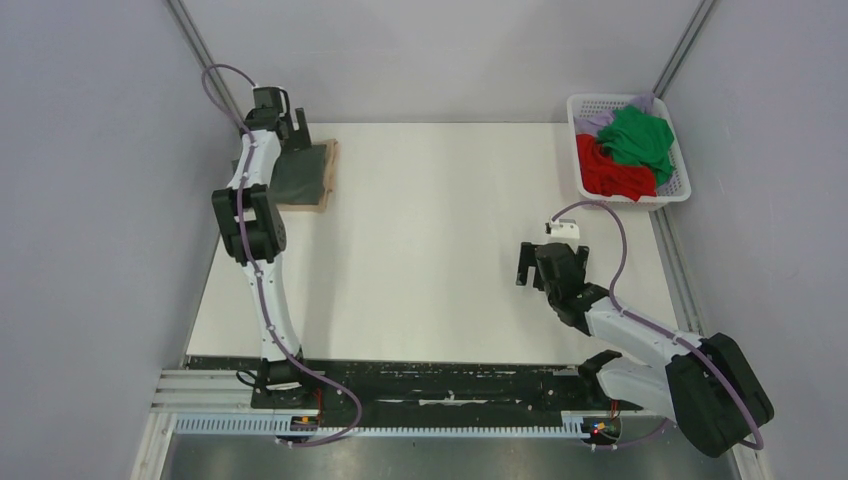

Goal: Fold and stack the t-shirts
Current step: Smooth out wrinkles on the folded tshirt

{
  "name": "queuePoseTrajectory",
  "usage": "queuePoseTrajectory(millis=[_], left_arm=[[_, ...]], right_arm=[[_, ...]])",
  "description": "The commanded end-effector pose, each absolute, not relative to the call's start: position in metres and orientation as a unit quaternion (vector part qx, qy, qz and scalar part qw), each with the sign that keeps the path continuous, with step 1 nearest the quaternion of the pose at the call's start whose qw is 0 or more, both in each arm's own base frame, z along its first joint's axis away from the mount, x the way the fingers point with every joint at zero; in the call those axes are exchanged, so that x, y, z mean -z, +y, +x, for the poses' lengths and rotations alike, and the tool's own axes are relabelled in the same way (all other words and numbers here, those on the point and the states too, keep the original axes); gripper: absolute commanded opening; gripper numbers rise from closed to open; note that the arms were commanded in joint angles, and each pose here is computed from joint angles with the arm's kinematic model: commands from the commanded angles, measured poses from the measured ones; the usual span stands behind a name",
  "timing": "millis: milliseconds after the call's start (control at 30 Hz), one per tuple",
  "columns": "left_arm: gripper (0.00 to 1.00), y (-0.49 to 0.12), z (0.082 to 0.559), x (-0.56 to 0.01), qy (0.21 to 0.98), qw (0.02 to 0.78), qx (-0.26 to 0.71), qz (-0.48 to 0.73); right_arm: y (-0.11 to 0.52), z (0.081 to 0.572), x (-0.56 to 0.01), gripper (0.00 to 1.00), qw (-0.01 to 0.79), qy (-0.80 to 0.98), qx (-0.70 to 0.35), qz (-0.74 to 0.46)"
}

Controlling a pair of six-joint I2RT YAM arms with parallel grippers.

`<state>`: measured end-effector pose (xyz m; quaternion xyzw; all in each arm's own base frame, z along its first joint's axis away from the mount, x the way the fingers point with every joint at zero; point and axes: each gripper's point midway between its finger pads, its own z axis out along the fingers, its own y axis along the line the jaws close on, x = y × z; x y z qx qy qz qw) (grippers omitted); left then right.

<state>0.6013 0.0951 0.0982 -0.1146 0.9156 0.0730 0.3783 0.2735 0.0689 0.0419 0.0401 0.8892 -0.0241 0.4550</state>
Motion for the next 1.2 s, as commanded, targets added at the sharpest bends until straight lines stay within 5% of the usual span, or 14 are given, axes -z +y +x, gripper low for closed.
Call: queuePoseTrajectory(millis=[0,700,933,1167], left_arm=[[1.00,0.118,0.622,-0.111,0.894,0.420,-0.084,-0.129],[1.00,0.171,0.625,-0.078,0.890,0.414,-0.058,-0.182],[1.00,0.149,0.628,-0.136,0.871,0.457,-0.027,-0.179],[1.00,0.148,0.613,-0.217,0.819,0.522,-0.116,-0.207]], right_arm=[[0.064,0.289,-0.065,0.98,0.487,0.871,0.038,0.060],[0.054,0.284,-0.066,0.98,0.477,0.874,0.064,0.067],[0.055,0.283,-0.071,0.98,0.485,0.870,0.058,0.066],[0.058,0.281,-0.079,0.98,0.494,0.866,0.041,0.062]])
